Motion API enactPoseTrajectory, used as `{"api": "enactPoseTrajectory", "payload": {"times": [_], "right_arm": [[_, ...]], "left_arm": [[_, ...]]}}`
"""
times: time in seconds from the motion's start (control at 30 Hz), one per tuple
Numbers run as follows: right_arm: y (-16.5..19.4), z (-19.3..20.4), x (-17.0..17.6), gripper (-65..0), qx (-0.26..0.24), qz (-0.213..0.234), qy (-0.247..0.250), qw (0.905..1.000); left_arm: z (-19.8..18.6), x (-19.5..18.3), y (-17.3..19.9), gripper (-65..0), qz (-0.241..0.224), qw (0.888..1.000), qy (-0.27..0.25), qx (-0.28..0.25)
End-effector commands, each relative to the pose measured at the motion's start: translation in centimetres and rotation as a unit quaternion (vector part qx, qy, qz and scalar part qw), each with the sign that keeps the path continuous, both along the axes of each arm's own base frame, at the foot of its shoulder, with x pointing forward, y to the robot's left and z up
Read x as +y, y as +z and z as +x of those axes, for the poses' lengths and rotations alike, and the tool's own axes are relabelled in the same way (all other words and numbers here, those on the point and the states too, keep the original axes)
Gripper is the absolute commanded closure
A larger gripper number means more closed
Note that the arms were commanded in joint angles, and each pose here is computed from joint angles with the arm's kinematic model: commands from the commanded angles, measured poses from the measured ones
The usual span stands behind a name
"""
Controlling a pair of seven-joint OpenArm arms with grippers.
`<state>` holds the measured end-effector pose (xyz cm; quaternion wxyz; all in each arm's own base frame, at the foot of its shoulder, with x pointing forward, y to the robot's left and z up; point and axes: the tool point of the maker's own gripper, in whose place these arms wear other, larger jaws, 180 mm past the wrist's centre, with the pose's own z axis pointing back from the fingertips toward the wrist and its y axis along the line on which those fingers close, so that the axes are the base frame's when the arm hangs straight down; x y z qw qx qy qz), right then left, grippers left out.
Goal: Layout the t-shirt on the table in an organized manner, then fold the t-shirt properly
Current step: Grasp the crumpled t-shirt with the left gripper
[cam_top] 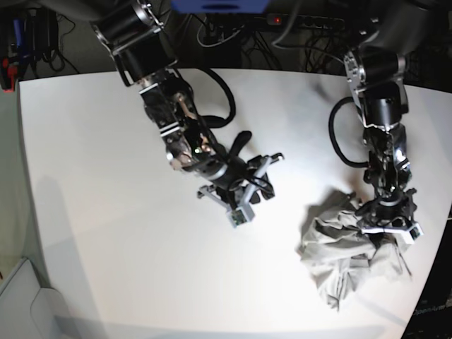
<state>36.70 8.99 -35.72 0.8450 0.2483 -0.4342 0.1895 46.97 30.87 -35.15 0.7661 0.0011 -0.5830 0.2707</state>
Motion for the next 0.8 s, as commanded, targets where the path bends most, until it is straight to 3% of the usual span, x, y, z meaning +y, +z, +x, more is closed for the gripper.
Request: {"api": "enactPoseTrajectory", "payload": {"times": [0.0,0.3,0.5,0.67,0.73,0.77], "right_arm": [[1.9,1.0,0.4,-19.8,-0.026,0.016,-0.001,0.9995],[1.0,0.2,0.4,-19.8,-0.014,0.016,-0.002,0.9998],[1.0,0.2,0.4,-19.8,-0.015,0.015,-0.002,0.9998],[0.7,0.2,-0.3,-19.7,-0.014,0.008,-0.003,0.9999],[0.3,0.0,-0.4,-19.7,-0.011,0.007,-0.004,0.9999],[0.2,-0.2,-0.4,-19.7,-0.008,0.007,-0.004,0.9999]], "left_arm": [[1.5,0.9,3.4,-41.0,0.012,0.999,0.006,-0.045],[2.5,0.4,4.4,-41.0,0.007,0.998,0.005,-0.057],[2.5,0.1,1.2,-41.0,-0.016,1.0,0.009,-0.015],[2.9,-0.2,0.7,-40.7,-0.026,1.0,0.008,-0.006],[3.0,-0.2,0.7,-36.8,-0.026,1.0,0.007,-0.007],[3.0,-0.2,0.8,-30.3,-0.025,1.0,0.006,-0.008]]}}
